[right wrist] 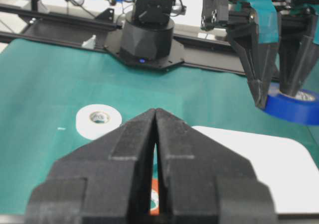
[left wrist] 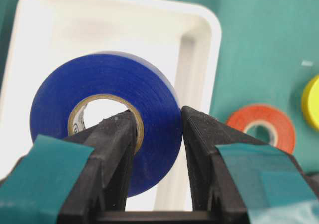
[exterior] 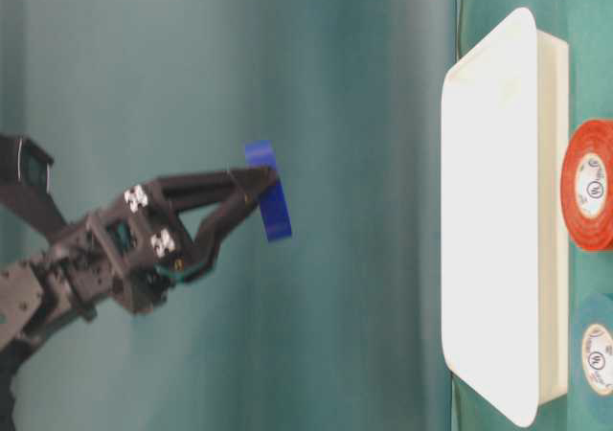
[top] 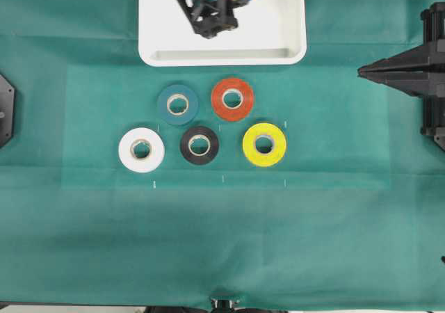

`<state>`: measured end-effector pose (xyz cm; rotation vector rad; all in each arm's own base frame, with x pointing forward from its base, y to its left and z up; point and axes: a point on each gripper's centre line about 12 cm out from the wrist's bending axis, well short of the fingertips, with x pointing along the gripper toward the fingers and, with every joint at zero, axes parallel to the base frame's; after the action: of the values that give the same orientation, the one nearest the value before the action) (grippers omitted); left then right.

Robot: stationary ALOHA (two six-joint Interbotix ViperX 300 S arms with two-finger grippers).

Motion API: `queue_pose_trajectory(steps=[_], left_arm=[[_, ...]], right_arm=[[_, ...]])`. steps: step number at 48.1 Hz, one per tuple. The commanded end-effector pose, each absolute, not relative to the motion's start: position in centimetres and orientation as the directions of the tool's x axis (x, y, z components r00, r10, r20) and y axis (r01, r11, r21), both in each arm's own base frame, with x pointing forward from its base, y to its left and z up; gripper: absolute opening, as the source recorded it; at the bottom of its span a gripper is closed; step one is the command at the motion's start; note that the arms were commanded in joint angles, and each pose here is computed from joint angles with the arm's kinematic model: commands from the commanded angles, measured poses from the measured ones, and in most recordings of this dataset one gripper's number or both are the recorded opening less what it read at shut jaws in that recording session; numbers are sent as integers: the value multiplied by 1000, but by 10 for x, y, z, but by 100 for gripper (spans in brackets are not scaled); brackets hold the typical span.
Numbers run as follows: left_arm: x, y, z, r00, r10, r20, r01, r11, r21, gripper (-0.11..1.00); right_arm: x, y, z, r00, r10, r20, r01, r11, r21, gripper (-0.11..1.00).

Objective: Pick up the tape from a random location and place it into the white case.
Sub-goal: 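Carry the blue roll back over the white tray with the left gripper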

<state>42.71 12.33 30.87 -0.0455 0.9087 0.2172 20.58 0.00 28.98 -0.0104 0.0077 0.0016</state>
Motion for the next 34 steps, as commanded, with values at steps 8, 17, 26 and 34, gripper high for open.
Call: queue_pose_trajectory(steps=[8,17,26,34], left_arm=[[406,125,322,630,192,-752,-227,972,58,26],[406,126,323,633,194,-749,-229,972,58,26],[406,126,322,633,194,-749,-229,972,58,26],[406,126,322,634,194,-748,-229,972,58,26]], right_arm=[[208,0,297,1000,3,12,-3,1000,-13,0],[208,1,297,1000,5,12,-5,1000,-13,0],[208,1,297,1000,5,12,-5,1000,-13,0],[208,1,297,1000,5,12,-5,1000,-13,0]])
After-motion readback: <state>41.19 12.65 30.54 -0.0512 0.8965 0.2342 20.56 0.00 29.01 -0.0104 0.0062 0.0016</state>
